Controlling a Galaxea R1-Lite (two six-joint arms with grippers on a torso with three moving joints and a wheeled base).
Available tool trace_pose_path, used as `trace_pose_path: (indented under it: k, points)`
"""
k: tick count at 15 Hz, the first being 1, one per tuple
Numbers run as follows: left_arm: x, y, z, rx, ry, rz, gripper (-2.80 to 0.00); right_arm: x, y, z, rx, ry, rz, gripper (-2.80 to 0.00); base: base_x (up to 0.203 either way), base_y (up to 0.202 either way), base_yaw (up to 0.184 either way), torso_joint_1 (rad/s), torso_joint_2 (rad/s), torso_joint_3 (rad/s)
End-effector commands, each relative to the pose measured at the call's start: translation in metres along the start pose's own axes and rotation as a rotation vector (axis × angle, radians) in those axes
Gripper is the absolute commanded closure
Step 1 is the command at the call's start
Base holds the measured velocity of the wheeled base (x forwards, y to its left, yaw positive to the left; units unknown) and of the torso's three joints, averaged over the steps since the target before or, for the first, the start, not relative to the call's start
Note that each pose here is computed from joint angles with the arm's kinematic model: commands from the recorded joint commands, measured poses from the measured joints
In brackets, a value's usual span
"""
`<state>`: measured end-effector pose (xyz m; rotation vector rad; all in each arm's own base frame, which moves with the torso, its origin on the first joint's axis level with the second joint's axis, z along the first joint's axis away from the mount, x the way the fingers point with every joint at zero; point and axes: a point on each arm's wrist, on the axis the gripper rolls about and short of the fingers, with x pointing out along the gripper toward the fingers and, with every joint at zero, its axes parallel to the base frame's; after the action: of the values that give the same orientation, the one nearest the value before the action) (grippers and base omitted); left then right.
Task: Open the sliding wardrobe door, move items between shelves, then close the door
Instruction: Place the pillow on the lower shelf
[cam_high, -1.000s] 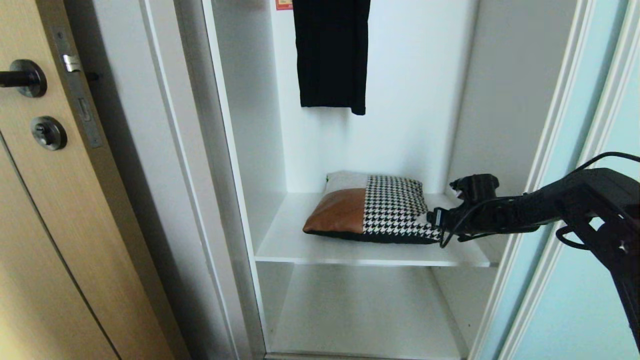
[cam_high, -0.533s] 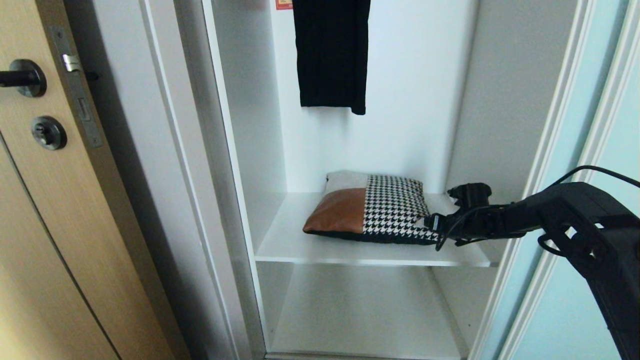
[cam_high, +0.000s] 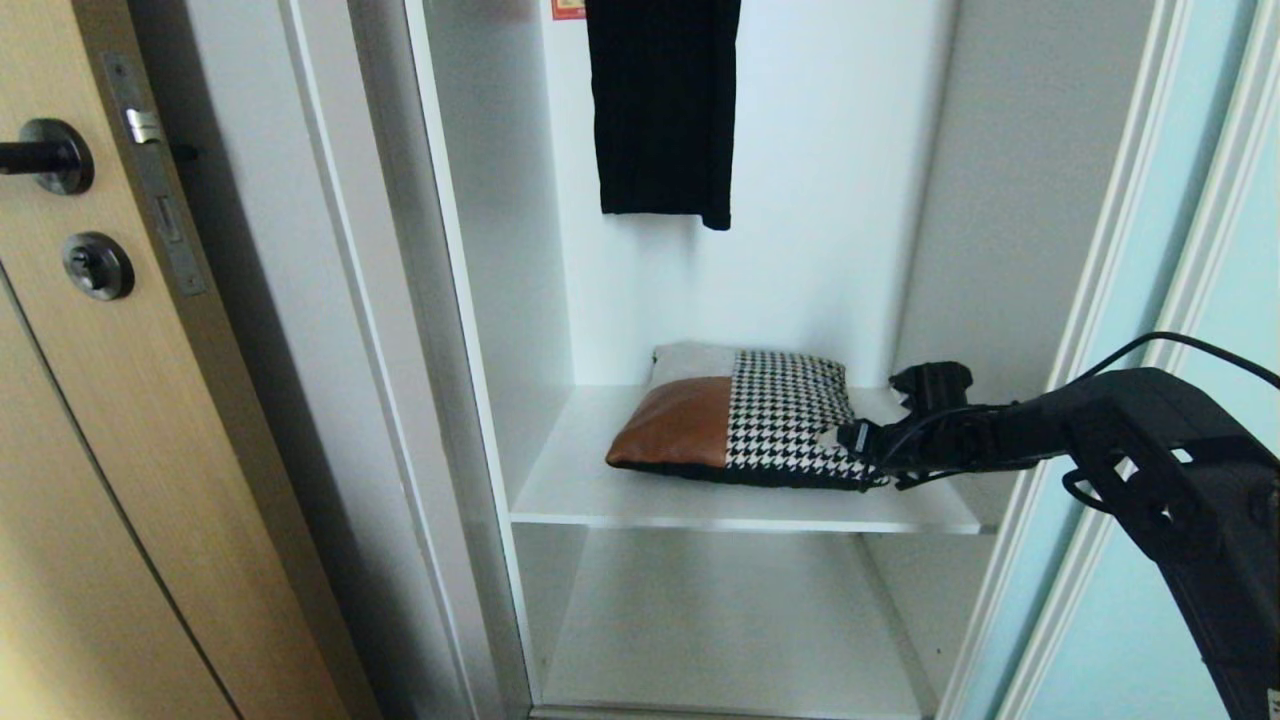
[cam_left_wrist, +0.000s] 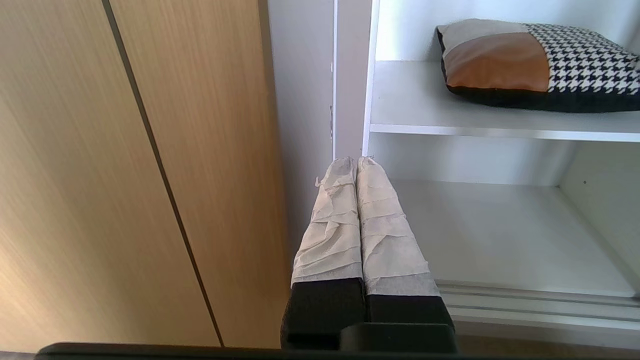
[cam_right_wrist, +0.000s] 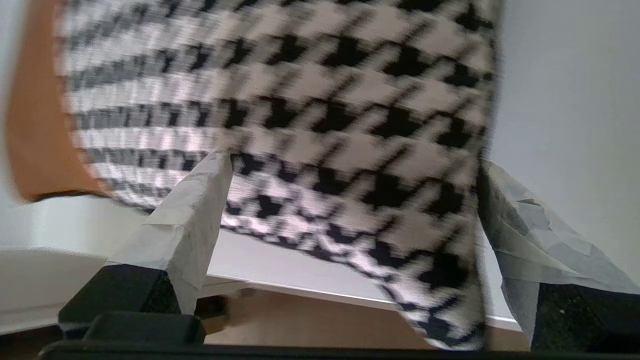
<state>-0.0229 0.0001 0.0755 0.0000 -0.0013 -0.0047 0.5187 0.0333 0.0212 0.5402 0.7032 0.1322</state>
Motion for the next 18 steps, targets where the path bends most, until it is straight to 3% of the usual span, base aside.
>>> trace_pose_path:
  k: [1, 8, 14, 15, 18]
  points:
    - [0.0000, 0.0000, 0.0000, 0.000, 0.000, -0.001, 0.00, -0.0019, 0.0027, 0.0082, 0.002, -0.013, 0.029, -2.80, 0.000, 0.000, 0.000, 0.000, 0.00, 0.000]
    - [0.0000, 0.0000, 0.0000, 0.000, 0.000, 0.000, 0.00, -0.0001, -0.0006, 0.0046, 0.025, 0.063, 0.015, -2.80, 0.000, 0.000, 0.000, 0.000, 0.00, 0.000]
    - [0.0000, 0.0000, 0.0000, 0.000, 0.000, 0.000, 0.00, -0.0004, -0.0006, 0.0045, 0.027, 0.069, 0.012, -2.80, 0.000, 0.000, 0.000, 0.000, 0.00, 0.000]
    - [0.0000, 0.0000, 0.0000, 0.000, 0.000, -0.001, 0.00, -0.0004, -0.0013, 0.0031, 0.030, 0.082, 0.006, 0.00, 0.000, 0.000, 0.000, 0.000, 0.00, 0.000]
    - [0.0000, 0.0000, 0.0000, 0.000, 0.000, 0.000, 0.00, -0.0019, 0.0001, 0.0046, 0.022, 0.087, 0.009, 0.00, 0.000, 0.000, 0.000, 0.000, 0.00, 0.000]
